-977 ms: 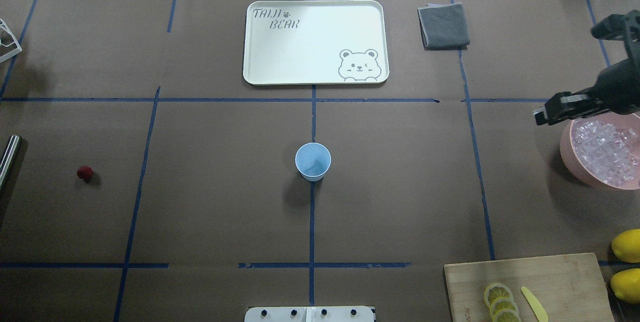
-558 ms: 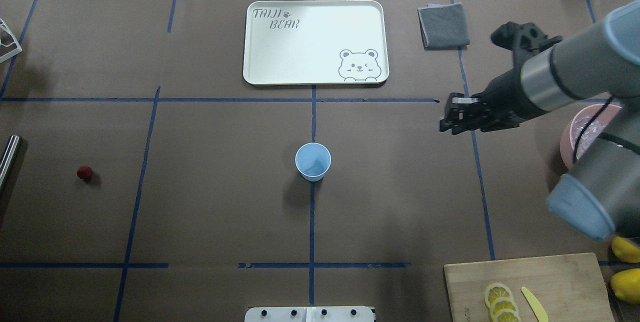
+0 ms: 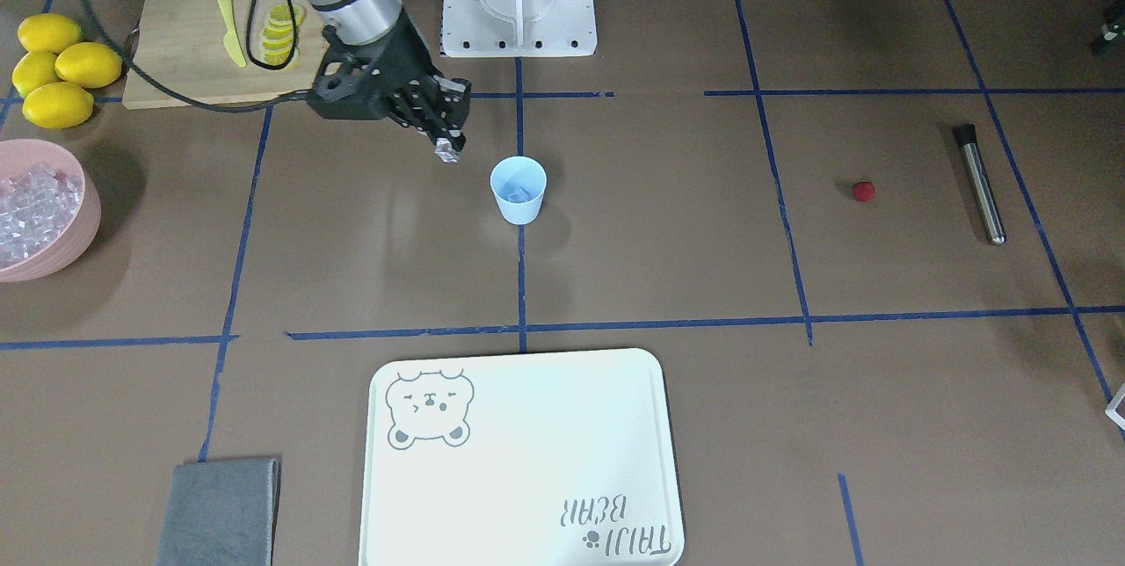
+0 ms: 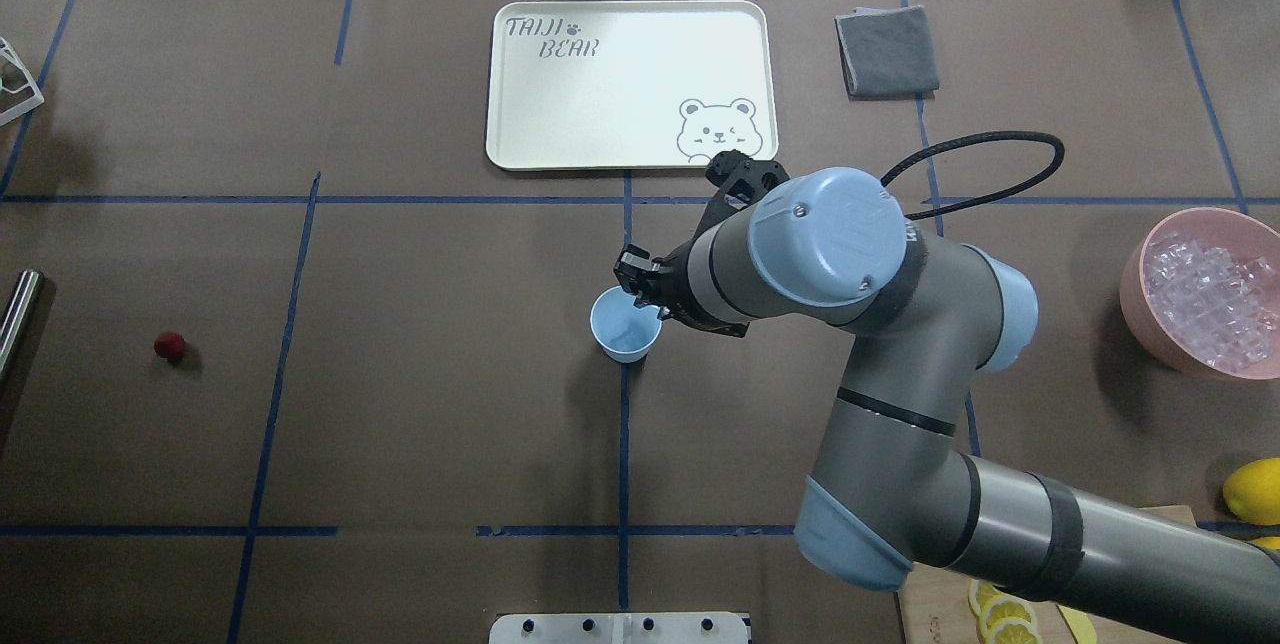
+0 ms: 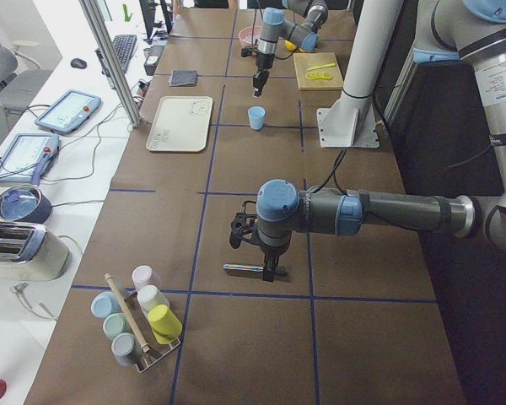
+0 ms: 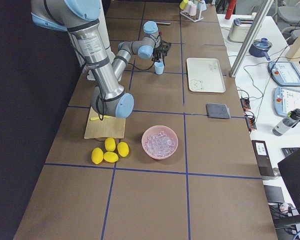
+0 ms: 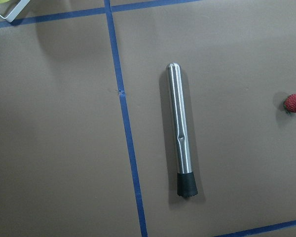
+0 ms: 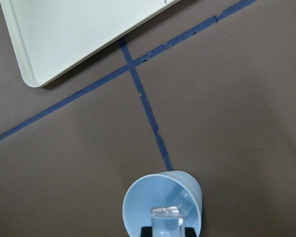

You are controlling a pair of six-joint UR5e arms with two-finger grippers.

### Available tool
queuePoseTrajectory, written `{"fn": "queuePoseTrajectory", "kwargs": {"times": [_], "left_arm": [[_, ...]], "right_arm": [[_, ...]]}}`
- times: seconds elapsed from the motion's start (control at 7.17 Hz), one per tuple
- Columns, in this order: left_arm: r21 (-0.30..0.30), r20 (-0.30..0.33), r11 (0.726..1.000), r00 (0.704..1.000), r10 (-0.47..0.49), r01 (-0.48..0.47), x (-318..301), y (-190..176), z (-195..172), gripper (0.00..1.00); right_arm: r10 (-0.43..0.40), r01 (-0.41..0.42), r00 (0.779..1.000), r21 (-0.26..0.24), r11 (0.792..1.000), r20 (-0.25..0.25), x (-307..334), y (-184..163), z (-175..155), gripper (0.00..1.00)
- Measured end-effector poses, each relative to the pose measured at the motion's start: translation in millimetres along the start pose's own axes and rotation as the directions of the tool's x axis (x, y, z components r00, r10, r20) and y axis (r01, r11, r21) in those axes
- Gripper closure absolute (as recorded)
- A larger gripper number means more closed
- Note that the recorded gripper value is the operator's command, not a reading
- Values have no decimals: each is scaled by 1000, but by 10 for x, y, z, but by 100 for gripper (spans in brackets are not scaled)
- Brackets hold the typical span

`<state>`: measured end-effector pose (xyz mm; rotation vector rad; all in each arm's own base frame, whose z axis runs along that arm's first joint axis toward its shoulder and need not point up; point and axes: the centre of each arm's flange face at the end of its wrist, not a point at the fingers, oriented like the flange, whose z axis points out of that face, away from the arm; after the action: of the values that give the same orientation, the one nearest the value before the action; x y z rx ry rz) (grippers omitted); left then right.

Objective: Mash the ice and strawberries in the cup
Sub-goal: 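Carry the ice cube with the right gripper and drop it into the cup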

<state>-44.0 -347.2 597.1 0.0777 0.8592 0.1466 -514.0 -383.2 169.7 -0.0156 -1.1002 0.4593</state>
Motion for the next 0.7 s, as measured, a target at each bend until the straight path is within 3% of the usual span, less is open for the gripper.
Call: {"fn": "queuePoseTrajectory", "kwargs": {"times": [0.14, 0.28, 0.42, 0.7], "left_arm": [[0, -1, 1000, 1000, 0, 0, 2, 0, 0, 0], [0, -2, 1000, 1000, 0, 0, 3, 0, 0, 0], [1, -2, 1000, 1000, 1, -1, 4, 0, -1, 0], [1, -3, 1000, 1000, 1, -1, 5, 0, -2, 0]], "right_arm": [[4, -4, 1000, 6, 1000, -4, -58, 61, 90, 58], [4, -4, 1000, 7, 1000, -8, -69, 100, 138, 38], [3, -3, 1000, 7, 1000, -13, -70, 117, 174, 25], [1, -1, 1000, 9, 1000, -23, -64, 112, 239, 26]]}}
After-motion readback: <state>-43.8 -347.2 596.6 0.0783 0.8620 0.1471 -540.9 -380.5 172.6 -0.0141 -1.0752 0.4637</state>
